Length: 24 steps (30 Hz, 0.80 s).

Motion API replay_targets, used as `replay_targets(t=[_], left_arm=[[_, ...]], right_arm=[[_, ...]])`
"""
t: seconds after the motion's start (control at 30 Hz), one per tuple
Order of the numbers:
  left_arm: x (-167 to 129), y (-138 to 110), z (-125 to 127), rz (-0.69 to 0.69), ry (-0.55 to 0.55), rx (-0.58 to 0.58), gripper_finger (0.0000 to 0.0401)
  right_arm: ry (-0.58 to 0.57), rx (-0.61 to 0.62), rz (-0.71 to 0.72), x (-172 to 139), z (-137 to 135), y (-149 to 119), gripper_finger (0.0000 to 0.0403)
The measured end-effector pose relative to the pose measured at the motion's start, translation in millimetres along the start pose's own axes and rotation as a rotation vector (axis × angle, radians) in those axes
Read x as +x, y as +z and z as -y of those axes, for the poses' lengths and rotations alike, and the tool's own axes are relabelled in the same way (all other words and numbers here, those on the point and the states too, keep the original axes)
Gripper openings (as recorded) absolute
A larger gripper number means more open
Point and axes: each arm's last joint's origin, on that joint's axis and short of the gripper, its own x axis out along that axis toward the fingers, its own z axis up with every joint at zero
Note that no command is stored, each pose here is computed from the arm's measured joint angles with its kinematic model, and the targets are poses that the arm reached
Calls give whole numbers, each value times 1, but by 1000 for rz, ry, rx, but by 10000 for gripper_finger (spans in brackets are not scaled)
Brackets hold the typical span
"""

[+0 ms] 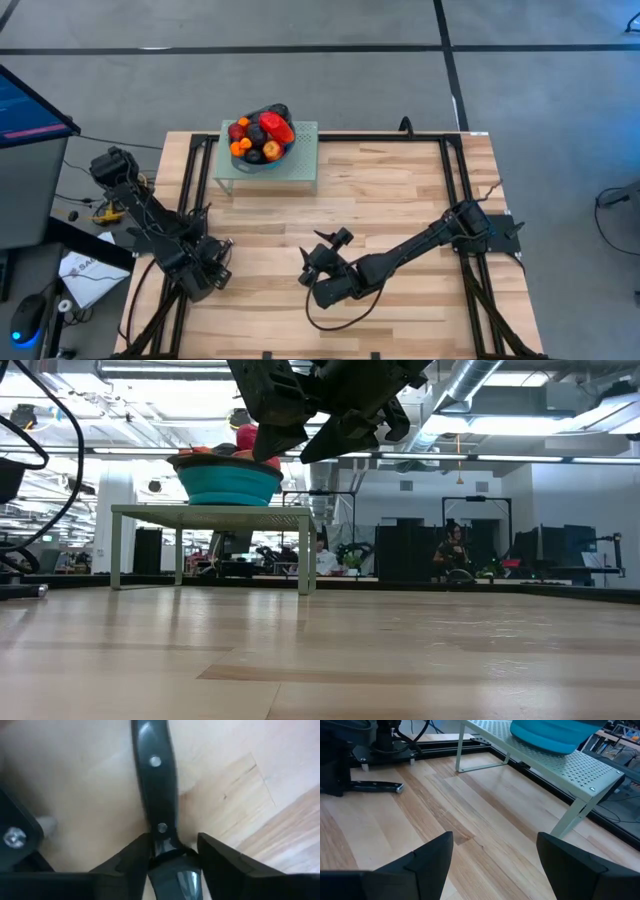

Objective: Pick & Place Fruit
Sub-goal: Put the black knife on the shelf

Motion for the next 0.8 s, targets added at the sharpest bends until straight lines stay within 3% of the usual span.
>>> replay_targets(t=[0.17,0.47,0.8], left_arm=[[1,2,0,56,-14,12,107],[-4,4,-1,40,-57,-2,80],[-44,19,0,72,-314,-60,81]], right_arm=[[0,0,0,0,0,0,281],[4,-2,0,-2,-1,0,282],[3,-4,-1,-1,-1,-1,282]])
